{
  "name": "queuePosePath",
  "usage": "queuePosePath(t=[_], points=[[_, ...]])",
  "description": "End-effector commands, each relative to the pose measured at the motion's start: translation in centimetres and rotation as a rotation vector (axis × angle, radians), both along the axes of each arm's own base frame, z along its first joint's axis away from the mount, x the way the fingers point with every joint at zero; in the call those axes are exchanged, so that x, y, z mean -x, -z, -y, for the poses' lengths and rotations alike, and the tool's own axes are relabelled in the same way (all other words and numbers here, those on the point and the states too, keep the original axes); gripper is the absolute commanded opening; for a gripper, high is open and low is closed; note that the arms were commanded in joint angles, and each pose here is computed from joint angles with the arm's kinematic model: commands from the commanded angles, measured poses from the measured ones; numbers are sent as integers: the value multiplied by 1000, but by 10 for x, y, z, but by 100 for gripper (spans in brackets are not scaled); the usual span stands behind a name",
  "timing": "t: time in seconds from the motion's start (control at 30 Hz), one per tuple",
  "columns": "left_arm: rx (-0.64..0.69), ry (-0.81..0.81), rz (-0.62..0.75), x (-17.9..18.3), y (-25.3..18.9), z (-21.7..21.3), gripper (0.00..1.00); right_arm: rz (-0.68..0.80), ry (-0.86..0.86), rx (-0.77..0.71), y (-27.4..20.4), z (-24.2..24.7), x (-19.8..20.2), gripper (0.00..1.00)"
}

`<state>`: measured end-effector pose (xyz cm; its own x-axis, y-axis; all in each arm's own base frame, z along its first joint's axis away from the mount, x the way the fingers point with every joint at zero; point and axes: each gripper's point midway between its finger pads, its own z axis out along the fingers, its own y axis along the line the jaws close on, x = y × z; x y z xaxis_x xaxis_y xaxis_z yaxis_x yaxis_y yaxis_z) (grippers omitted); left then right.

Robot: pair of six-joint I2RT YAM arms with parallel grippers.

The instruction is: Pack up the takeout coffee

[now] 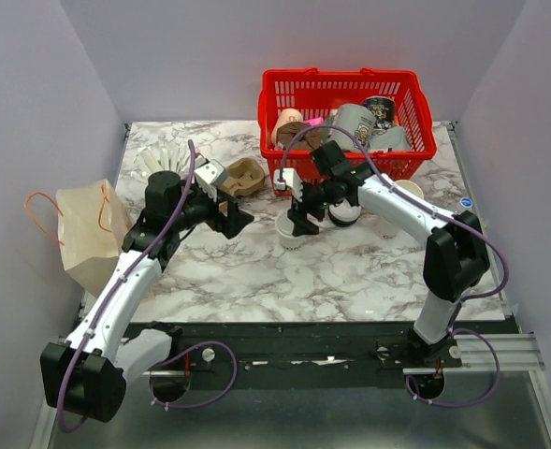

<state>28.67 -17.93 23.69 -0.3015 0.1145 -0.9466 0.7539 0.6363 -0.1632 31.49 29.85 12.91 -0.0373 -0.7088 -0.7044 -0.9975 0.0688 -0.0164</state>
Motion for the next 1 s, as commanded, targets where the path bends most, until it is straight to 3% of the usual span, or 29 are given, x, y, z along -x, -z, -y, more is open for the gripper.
queuePosePath(t=[0.0,0.33,0.7,0.83,0.97], points=[[6,-27,-25,-1,-13,-4,99,35,88,141,27,24,-27,78],[-65,-52,-25,-37,-20,-13,99,47,239,162,29,37,-71,78],[-224,-305,-55,-78,-6,-59,99,69,310,176,28,60,-86,78],[-306,-223,-22,-88,-4,-57,98,58,317,157,23,60,-83,85],[-377,-57,-35,-91,5,-53,97,57,291,82,2,50,-76,98]])
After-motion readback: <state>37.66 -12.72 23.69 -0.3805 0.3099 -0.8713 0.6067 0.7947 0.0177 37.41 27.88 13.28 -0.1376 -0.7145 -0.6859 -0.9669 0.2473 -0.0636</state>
